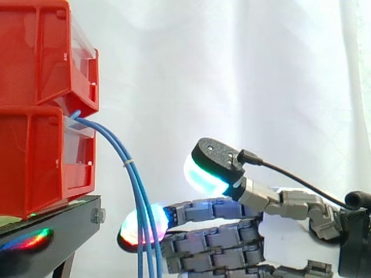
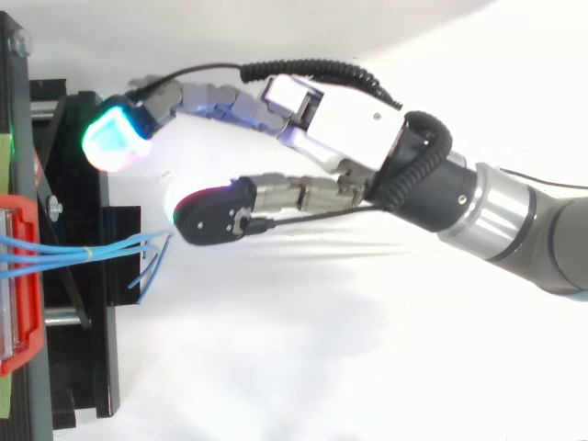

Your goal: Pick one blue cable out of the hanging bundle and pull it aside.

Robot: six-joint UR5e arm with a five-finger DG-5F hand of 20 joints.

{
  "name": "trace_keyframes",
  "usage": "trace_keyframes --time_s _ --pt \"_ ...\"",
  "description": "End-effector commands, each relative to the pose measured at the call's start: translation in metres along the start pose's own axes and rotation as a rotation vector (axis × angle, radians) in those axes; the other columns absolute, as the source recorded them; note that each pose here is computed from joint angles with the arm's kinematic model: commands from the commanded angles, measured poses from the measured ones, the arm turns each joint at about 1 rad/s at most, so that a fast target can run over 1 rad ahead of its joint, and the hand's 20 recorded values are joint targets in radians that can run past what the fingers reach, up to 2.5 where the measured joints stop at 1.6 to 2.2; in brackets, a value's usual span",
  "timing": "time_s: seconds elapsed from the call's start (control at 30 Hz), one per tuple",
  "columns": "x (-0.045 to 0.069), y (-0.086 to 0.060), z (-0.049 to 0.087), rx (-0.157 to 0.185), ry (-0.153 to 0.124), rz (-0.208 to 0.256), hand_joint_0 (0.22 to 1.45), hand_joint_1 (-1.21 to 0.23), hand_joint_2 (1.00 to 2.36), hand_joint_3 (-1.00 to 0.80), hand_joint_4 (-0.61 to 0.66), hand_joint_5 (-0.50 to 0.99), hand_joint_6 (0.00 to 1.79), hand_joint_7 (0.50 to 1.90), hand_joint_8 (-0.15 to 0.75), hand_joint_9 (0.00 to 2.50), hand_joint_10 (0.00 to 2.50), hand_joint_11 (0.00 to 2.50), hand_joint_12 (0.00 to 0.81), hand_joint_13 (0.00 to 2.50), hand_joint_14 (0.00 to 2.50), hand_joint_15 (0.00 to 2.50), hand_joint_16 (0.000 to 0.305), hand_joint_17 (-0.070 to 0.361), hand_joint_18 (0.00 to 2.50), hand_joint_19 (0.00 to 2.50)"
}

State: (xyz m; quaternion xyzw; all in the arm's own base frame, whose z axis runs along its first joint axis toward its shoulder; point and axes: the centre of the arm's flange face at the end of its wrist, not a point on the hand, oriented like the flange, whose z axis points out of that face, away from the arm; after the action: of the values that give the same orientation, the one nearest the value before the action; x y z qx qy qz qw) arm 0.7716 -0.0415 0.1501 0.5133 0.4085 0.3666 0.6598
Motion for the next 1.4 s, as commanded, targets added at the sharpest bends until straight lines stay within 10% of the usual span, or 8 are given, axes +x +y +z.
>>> trace_keyframes --time_s 0.0,0.6,0.83,1.37 --pt "0.007 -0.001 -0.001 0.004 0.012 -0.007 0.51 -0.54 1.0 -0.5 0.24 -0.2 0.5 0.68 0.259 0.32 0.0 0.0 0.326 0.21 0.0 0.1 0.045 0.101 0.15 0.16" --pt "0.043 0.004 -0.019 0.026 0.08 0.017 0.52 -0.59 1.0 -0.5 0.29 -0.16 0.5 0.77 0.266 0.49 0.0 0.08 0.323 0.36 0.01 0.15 0.043 0.096 0.27 0.19" --pt "0.058 0.019 -0.013 -0.009 0.163 0.155 0.53 -0.59 1.0 -0.5 0.29 -0.16 0.5 0.78 0.267 0.52 0.0 0.09 0.322 0.38 0.01 0.16 0.042 0.096 0.29 0.19" --pt "0.073 0.026 -0.017 -0.013 0.182 0.229 0.54 -0.59 1.0 -0.5 0.31 -0.13 0.5 0.83 0.268 0.57 0.0 0.09 0.317 0.42 0.01 0.17 0.041 0.092 0.3 0.21"
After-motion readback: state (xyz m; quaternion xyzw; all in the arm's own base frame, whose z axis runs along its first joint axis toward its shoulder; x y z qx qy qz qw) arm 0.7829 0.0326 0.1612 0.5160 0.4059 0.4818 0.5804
